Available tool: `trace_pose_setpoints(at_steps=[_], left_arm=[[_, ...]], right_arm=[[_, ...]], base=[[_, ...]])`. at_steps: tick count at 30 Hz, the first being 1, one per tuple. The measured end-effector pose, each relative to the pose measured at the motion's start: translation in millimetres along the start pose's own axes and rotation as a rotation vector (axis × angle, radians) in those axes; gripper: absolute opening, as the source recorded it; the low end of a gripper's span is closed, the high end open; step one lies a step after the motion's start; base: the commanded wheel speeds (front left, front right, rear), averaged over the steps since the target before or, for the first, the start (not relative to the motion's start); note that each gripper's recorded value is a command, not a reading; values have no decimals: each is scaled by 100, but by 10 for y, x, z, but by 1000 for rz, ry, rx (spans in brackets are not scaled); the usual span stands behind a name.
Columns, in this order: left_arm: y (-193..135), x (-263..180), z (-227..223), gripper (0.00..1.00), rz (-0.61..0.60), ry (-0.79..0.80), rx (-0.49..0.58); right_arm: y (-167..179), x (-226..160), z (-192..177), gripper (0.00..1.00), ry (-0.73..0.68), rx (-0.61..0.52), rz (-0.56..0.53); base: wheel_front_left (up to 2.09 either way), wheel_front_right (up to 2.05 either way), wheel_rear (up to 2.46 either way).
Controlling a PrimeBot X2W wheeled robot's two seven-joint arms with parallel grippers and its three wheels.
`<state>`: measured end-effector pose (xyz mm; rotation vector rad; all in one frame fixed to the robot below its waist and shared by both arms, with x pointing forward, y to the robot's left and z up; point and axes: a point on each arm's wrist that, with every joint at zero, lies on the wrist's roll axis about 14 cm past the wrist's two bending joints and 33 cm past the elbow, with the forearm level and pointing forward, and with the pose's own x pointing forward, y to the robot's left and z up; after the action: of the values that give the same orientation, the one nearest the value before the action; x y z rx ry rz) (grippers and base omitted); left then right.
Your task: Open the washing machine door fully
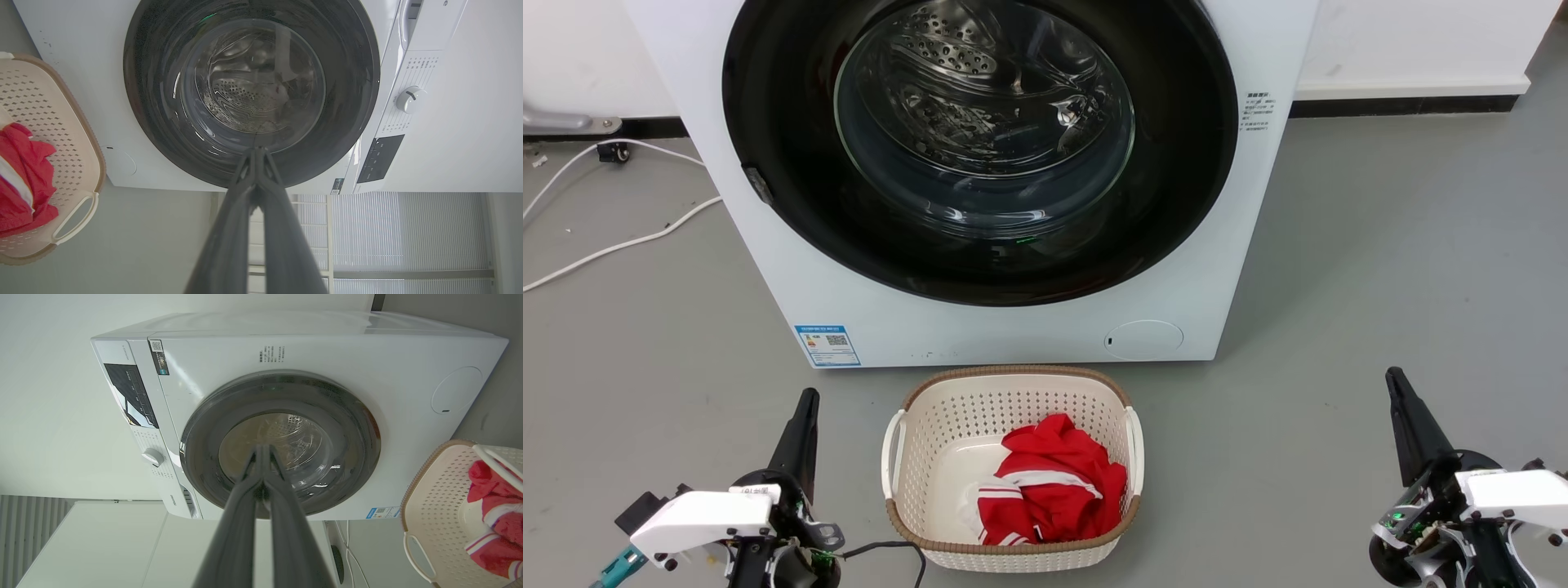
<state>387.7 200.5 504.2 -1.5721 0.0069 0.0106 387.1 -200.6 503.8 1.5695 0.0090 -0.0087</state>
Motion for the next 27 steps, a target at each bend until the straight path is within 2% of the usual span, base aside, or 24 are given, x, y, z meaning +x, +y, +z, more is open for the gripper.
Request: trace_pose_setpoints(at_steps=[1,2,7,10,16,20,27], left_arm=[[0,0,-1,0,0,1,0],[18,-5,-2,100,5,0,-2],[207,-96,-30,100,61,-4,-11],[170,-87,-52,100,49,-6,-6],[20,-72,-19,100,6,-29,91],[-71,-64,-3,100,-19,-39,179],[-193,-62,3,100,-53,-53,358]], right_arm=[[0,0,0,0,0,0,0],[-17,-7,-1,100,0,1,-5],[-206,-104,-12,100,-7,7,-60],[-170,-100,-23,100,-13,4,-48],[-100,-112,-15,100,-30,-67,-28],[-26,-108,-16,100,-33,-157,-7],[149,-92,-58,100,-29,-388,46]], base=[[0,0,0],[0,0,0],[0,0,0],[0,0,0],[0,0,0],[0,0,0],[0,0,0]])
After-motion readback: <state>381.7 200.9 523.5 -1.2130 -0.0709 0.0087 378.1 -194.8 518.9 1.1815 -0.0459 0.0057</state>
